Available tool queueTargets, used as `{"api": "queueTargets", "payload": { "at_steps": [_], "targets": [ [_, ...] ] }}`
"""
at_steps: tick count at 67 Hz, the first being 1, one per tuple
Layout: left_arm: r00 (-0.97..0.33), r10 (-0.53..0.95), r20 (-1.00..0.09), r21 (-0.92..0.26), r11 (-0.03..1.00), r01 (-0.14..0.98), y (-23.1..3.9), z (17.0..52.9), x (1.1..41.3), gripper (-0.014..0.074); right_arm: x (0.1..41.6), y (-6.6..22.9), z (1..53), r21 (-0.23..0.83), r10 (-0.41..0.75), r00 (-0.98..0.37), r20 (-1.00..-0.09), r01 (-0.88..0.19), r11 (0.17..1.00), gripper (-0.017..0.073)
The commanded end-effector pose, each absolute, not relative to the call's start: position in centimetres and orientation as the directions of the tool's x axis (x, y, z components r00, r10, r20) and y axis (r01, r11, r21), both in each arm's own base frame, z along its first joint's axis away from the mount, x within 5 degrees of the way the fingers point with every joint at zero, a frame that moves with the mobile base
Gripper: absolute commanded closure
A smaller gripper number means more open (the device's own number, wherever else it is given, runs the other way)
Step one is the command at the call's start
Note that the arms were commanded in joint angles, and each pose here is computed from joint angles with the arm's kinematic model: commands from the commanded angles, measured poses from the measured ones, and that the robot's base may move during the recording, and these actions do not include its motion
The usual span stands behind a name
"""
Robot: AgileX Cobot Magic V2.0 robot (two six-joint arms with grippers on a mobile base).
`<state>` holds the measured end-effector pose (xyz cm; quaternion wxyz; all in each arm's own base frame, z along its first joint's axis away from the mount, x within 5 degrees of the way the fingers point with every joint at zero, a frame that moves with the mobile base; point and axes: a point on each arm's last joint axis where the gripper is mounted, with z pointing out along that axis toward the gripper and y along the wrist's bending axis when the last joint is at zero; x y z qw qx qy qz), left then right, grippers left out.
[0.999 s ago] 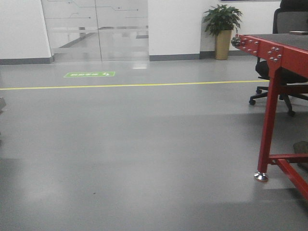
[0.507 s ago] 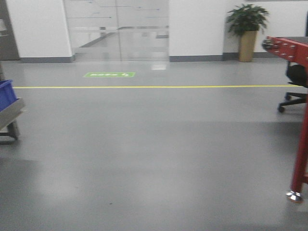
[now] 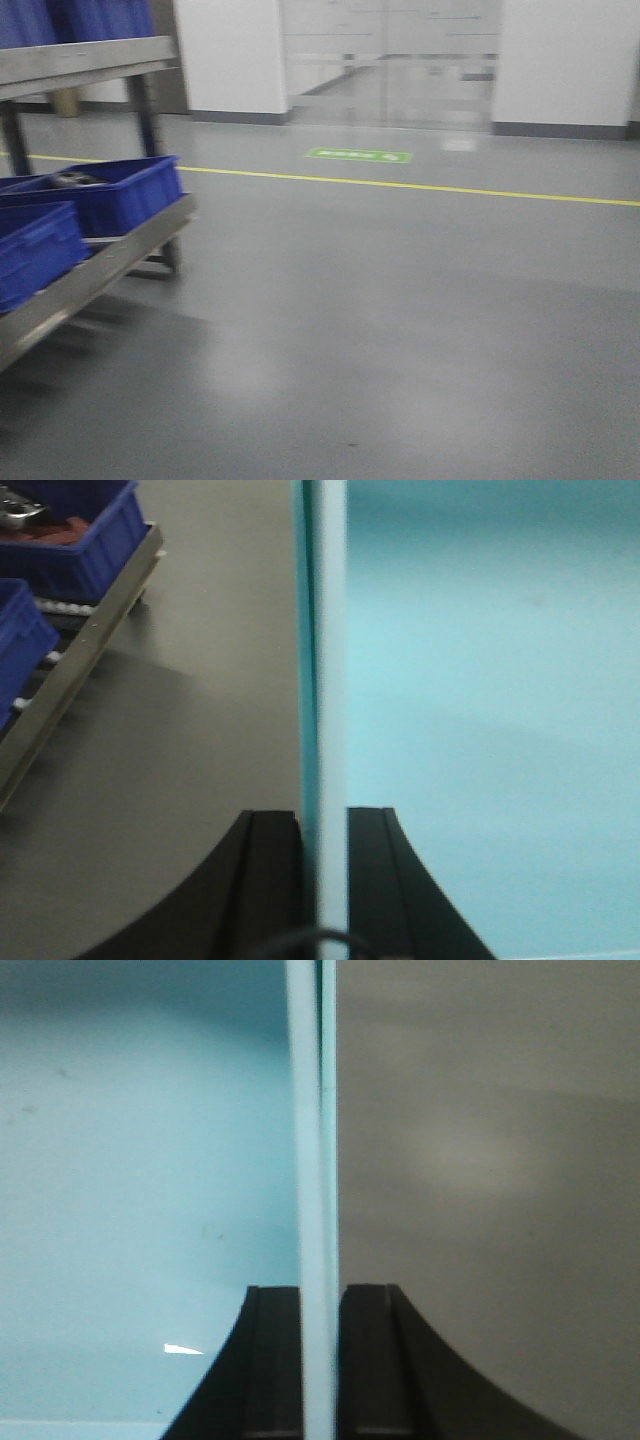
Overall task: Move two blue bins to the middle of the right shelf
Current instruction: 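Drive the base across the floor to another blue-bin shelf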
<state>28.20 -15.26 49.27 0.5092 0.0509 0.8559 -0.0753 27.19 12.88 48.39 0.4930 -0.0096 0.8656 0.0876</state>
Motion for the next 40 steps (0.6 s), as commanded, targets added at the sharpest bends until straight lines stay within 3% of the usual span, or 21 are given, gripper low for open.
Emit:
{"api": "queueTargets", "payload": {
  "at_steps": [1, 40],
  "targets": [
    [-0.400, -0.015, -0.917, -0.098, 0.977, 0.188, -15.17, 50.71, 27.82, 0.0704, 26.80, 12.66, 50.32, 0.153, 0.084, -0.394, -0.915, -0.146, 0.977, 0.0725],
    [-0.400, -0.015, -0.917, -0.098, 0.977, 0.188, -15.17, 50.71, 27.82, 0.0704, 26.80, 12.66, 50.32, 0.153, 0.084, -0.394, -0.915, -0.146, 0.977, 0.0725]
  ]
}}
